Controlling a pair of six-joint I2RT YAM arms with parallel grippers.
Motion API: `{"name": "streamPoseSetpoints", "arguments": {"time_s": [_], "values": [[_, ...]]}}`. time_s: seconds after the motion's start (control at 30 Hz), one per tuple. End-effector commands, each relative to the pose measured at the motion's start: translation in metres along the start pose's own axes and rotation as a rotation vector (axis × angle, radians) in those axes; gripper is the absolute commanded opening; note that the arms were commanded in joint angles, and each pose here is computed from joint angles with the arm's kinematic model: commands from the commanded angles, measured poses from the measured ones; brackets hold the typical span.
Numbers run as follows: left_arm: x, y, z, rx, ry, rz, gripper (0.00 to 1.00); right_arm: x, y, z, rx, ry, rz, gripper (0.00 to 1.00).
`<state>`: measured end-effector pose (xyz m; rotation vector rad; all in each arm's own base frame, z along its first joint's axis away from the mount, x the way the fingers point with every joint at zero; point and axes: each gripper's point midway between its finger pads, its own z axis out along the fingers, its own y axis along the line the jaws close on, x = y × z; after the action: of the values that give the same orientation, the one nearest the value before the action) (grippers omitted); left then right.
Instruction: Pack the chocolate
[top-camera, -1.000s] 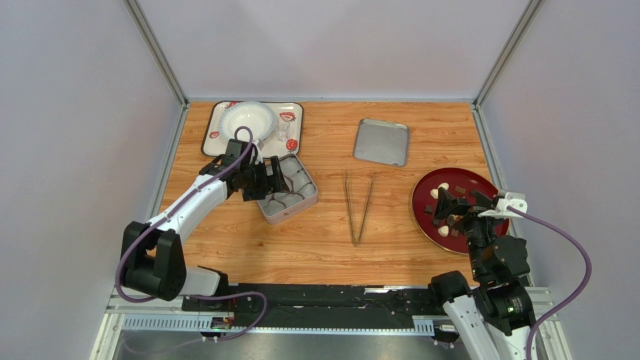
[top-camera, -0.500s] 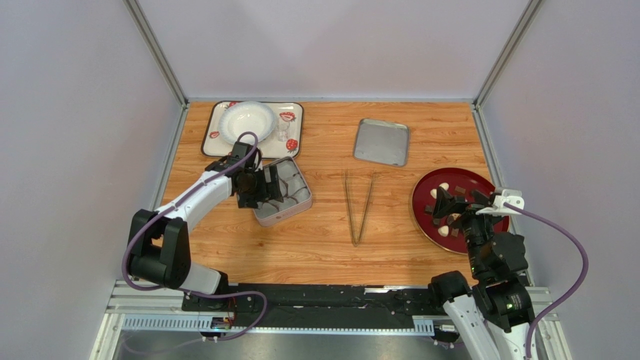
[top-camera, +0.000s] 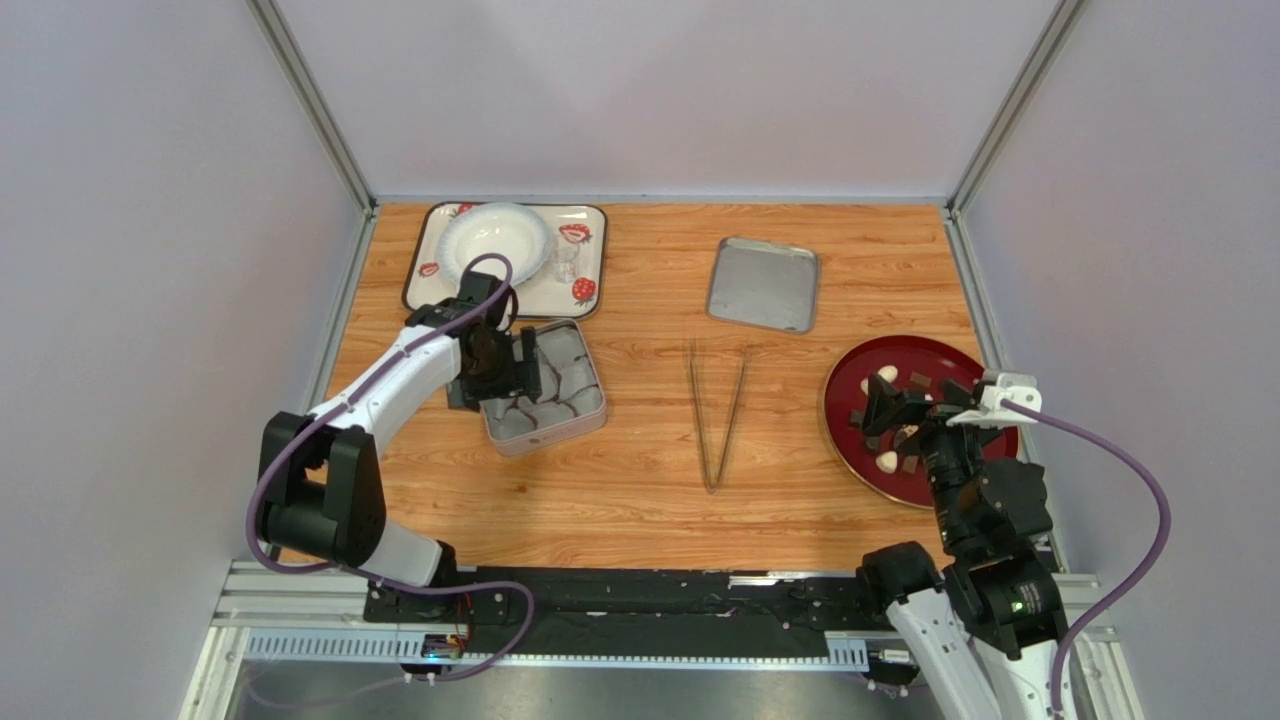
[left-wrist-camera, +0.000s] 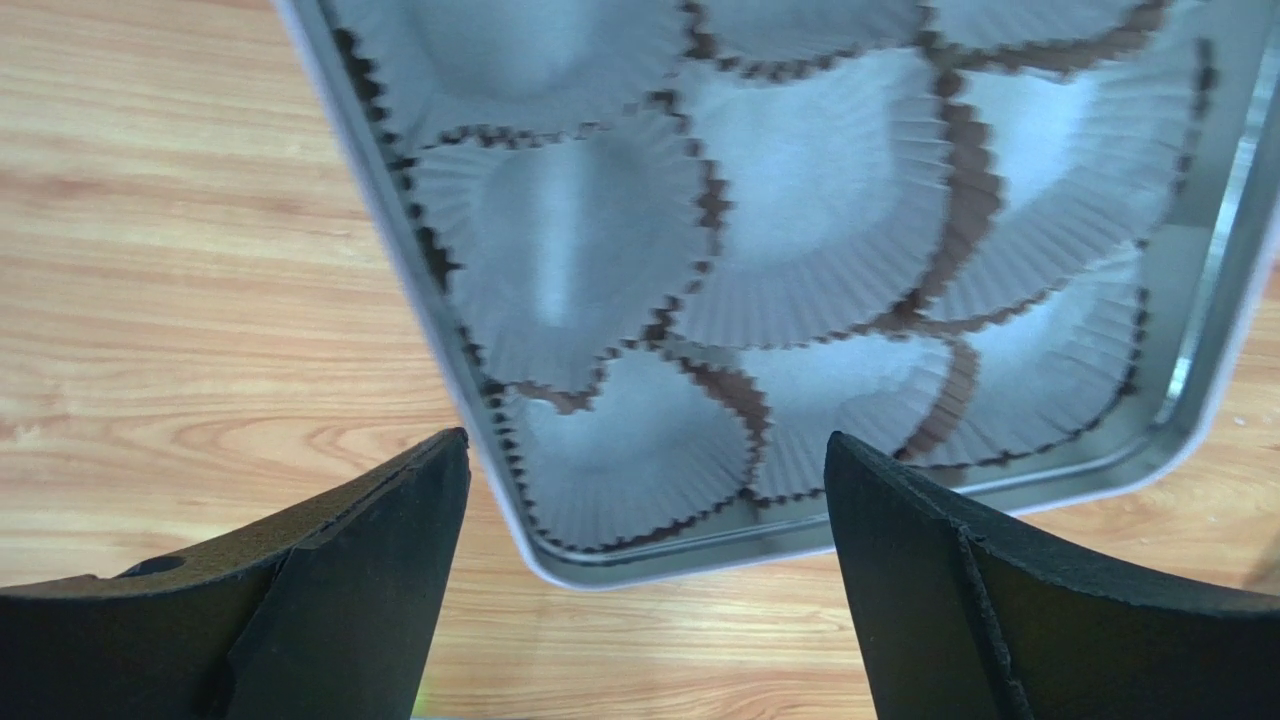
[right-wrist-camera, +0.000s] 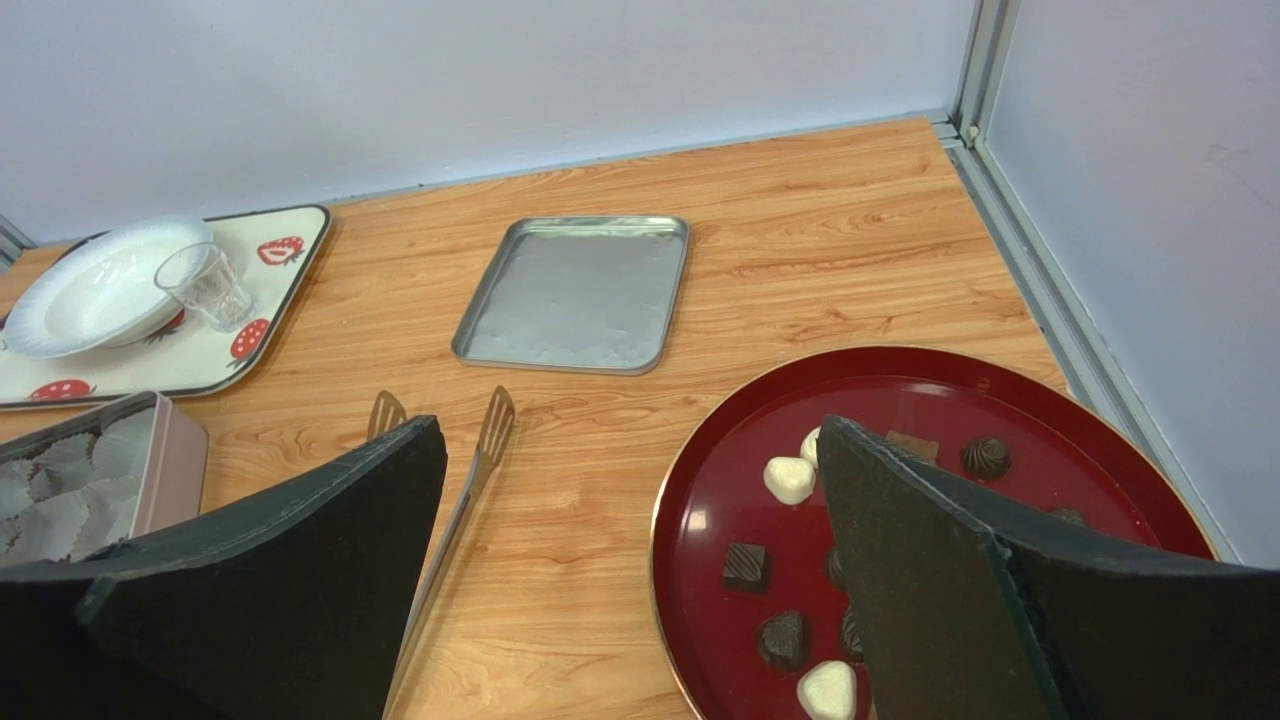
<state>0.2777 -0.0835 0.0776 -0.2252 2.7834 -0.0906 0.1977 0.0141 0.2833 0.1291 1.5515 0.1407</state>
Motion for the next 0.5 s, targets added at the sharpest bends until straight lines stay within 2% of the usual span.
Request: {"name": "streamPoseSetpoints", "arguments": {"time_s": [0.0,0.13,0.23,0.27,0.3,0.47], "values": [[-0.009,0.021,-0.012,-0.054,-0.016,-0.007,0.96,-0.005,0.01,0.005,-0.044,-0.003,-0.005,0.99],[-0.024,0.018,-0.036,-0.024,-0.111,0.0,0.96,0.002,0.021,0.012,-0.079,0.063,0.014,0.99],[-0.035,0.014,-0.062,0.029,-0.223,0.015,0.96,0.015,0.031,0.026,-0.092,0.187,0.03,0.99],[-0.038,0.015,-0.07,0.035,-0.259,0.027,0.96,0.034,0.032,0.035,-0.075,0.29,0.023,1.0],[-0.04,0.016,-0.083,0.05,-0.32,0.031,0.96,0.037,0.034,0.039,-0.068,0.323,0.035,1.0],[-0.037,0.027,-0.115,0.056,-0.467,0.078,0.97,0.075,0.041,0.065,0.013,0.566,0.104,1.0]]}}
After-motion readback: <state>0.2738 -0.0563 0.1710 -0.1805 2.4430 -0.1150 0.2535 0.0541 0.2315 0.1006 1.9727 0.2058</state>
